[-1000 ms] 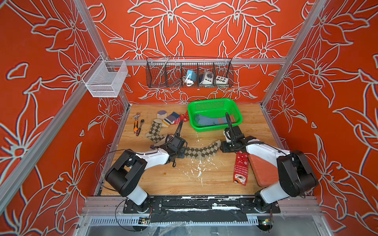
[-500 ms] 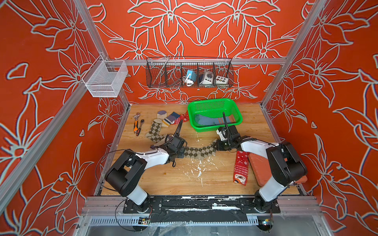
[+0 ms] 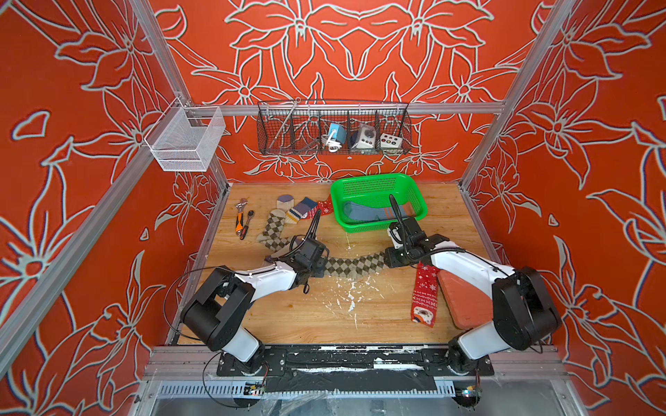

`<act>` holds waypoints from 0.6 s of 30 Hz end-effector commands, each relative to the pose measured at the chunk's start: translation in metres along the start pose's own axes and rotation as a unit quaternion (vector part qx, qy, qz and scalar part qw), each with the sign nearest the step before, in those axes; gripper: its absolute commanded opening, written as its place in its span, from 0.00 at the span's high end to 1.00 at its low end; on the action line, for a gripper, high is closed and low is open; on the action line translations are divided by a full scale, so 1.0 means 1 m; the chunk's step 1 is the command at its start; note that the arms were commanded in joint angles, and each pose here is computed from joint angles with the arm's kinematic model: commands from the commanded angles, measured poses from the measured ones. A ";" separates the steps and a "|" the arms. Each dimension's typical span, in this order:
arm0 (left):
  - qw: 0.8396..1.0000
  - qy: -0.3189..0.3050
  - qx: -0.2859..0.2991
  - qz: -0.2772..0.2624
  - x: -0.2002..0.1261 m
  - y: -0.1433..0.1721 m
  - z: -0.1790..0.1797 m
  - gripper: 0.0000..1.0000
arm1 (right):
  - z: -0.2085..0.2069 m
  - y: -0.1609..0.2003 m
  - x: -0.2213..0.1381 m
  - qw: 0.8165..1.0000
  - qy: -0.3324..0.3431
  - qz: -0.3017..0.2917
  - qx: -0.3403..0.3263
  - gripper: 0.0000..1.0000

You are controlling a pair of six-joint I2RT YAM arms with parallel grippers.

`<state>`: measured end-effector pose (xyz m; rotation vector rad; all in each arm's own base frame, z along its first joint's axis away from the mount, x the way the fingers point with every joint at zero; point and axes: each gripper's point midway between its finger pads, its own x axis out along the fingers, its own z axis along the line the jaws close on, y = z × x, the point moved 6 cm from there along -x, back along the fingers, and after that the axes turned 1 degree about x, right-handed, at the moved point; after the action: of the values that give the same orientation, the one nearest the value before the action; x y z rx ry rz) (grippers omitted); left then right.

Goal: Place the socks together as a pair
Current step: Flatten out the sock at the center of the board, then pick up the sock from the center of the board.

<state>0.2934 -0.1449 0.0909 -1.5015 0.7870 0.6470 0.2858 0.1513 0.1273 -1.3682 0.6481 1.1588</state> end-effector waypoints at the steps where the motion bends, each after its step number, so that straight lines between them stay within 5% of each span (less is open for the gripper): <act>1: 1.000 -0.013 -0.007 -0.017 -0.010 -0.005 0.007 0.73 | -0.006 0.002 -0.006 1.000 0.025 -0.003 -0.010 0.50; 6: 0.998 -0.012 -0.022 -0.054 -0.027 -0.019 0.008 0.63 | -0.008 0.002 -0.005 1.000 0.005 -0.015 -0.007 0.52; 13: 0.985 0.000 -0.095 -0.146 -0.060 -0.103 0.037 0.30 | -0.004 0.003 -0.031 0.995 -0.031 -0.098 -0.013 0.53; 18: 0.975 -0.045 -0.167 -0.141 -0.036 -0.128 0.103 0.29 | -0.006 0.009 -0.044 0.989 -0.036 -0.141 -0.013 0.53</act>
<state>0.3693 -0.0675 0.2059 -1.8122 0.4027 0.5590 0.2649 0.1339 0.1598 -1.3777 0.4293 1.0191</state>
